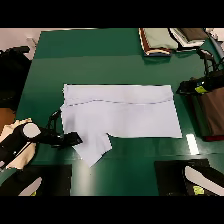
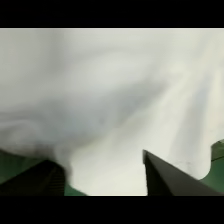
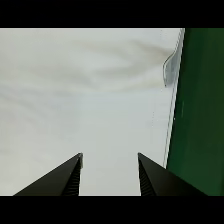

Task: Fold the shirts.

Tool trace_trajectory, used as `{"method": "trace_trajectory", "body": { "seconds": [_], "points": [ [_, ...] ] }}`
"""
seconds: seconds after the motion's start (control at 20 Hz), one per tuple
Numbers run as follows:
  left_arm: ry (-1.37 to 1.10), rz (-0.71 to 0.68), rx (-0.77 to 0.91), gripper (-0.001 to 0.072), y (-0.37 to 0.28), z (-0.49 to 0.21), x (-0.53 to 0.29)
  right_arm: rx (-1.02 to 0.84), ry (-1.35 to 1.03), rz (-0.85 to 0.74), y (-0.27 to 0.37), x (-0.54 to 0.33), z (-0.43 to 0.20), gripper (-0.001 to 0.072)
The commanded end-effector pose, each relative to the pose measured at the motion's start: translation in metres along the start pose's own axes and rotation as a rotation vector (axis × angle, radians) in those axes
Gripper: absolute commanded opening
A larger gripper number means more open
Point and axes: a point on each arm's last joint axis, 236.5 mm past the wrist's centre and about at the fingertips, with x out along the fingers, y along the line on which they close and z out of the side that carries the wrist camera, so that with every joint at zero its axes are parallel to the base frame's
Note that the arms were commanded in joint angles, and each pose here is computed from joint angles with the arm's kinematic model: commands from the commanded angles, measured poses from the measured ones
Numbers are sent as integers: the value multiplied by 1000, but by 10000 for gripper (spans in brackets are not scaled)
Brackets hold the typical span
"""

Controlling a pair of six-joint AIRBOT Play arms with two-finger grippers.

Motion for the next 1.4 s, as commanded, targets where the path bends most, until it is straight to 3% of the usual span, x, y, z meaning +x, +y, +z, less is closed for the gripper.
{"method": "trace_trajectory", "body": {
  "seconds": [0.0,0.05,0.25,0.4,0.5,0.7,0.9,0.95,1.05,1.1,1.35],
  "points": [
    [-63,-77,-24,200,-24,10,3,-1,26,-2,-1,-1,-7,408],
    [-71,-77,0,38,-26,13,1,-1,49,-6,-4,-1,-13,407],
    [-77,-39,92,30,-33,21,-16,104,177,-14,-40,12,-60,407],
    [-87,-30,142,30,-39,26,-25,304,280,-17,-79,35,-129,414],
    [-94,-32,147,30,-40,28,-26,450,353,3,-92,50,-174,581],
    [-99,-33,147,30,-41,29,-26,572,436,171,-68,77,-213,564],
    [-98,-33,148,30,-41,29,-26,549,439,235,-45,95,-205,448],
    [-95,-31,149,30,-40,28,-26,515,428,232,-40,97,-200,368],
    [-67,5,169,29,-33,23,-27,430,383,206,-33,99,-187,114],
    [-53,33,189,29,-28,20,-31,389,352,196,-29,96,-178,39],
    [-54,102,236,29,-19,-1,-67,164,319,92,-26,48,-166,21]
  ]
}}
